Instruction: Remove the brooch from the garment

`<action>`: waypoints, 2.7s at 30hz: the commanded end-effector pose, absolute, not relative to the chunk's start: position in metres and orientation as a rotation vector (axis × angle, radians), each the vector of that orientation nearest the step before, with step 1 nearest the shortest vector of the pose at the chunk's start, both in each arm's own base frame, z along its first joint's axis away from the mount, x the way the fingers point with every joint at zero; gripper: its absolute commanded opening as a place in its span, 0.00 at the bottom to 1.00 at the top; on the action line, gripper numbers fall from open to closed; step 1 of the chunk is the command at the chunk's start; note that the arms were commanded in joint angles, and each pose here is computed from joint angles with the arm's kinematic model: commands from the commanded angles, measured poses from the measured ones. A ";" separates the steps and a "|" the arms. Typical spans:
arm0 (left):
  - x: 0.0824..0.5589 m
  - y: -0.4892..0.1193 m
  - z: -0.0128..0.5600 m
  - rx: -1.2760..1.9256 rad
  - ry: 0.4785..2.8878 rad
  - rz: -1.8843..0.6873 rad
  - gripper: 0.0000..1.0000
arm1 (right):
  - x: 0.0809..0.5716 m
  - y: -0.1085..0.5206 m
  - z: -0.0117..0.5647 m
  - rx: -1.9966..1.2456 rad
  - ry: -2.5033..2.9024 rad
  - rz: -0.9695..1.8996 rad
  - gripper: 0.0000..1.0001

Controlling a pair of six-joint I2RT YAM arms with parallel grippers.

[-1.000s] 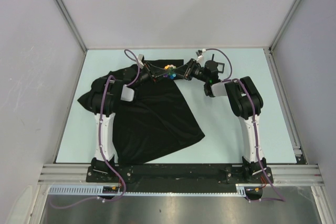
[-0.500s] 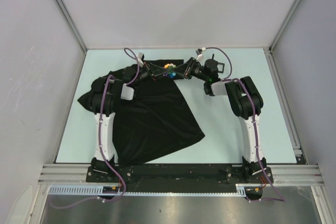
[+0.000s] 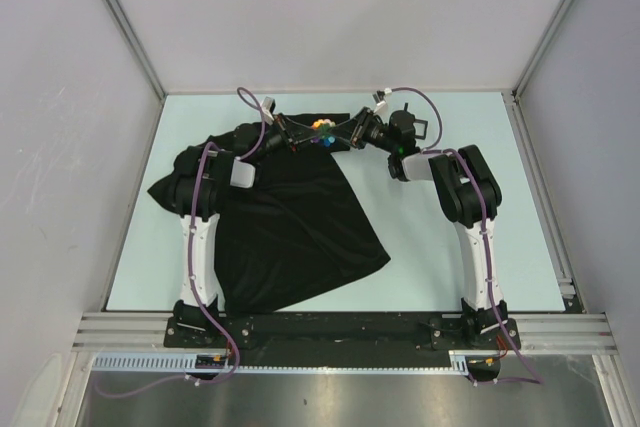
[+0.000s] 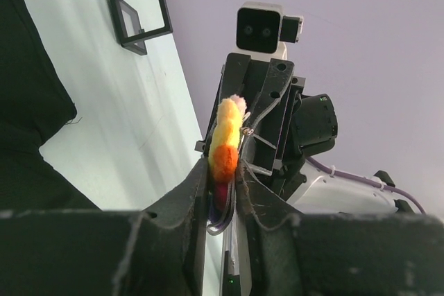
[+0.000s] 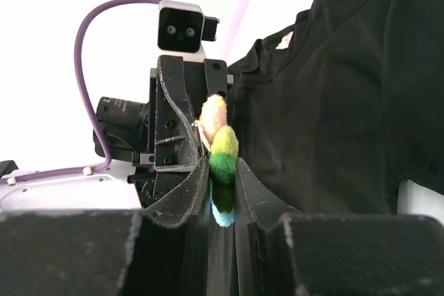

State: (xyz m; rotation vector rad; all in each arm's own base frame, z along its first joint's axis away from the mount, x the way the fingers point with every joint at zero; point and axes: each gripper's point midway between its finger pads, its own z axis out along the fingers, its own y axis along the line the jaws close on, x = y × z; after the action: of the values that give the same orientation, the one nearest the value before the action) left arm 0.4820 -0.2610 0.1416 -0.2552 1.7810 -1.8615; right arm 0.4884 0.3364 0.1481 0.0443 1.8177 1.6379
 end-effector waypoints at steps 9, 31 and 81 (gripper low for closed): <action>0.471 -0.281 0.180 -0.022 1.695 -1.891 0.30 | 0.478 0.360 0.140 -0.047 1.881 1.629 0.00; 0.470 -0.291 0.175 0.004 1.739 -1.900 0.23 | 0.474 0.369 0.142 -0.102 1.892 1.621 0.00; 0.469 -0.233 0.180 -0.028 1.675 -1.745 0.90 | 0.503 0.263 0.176 0.003 1.934 0.934 0.00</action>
State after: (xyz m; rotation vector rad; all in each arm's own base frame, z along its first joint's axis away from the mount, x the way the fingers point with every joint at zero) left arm 0.4713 -0.2324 0.1434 -0.1875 1.7835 -1.8271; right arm 0.4943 0.2963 0.1483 0.0160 1.9621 1.2029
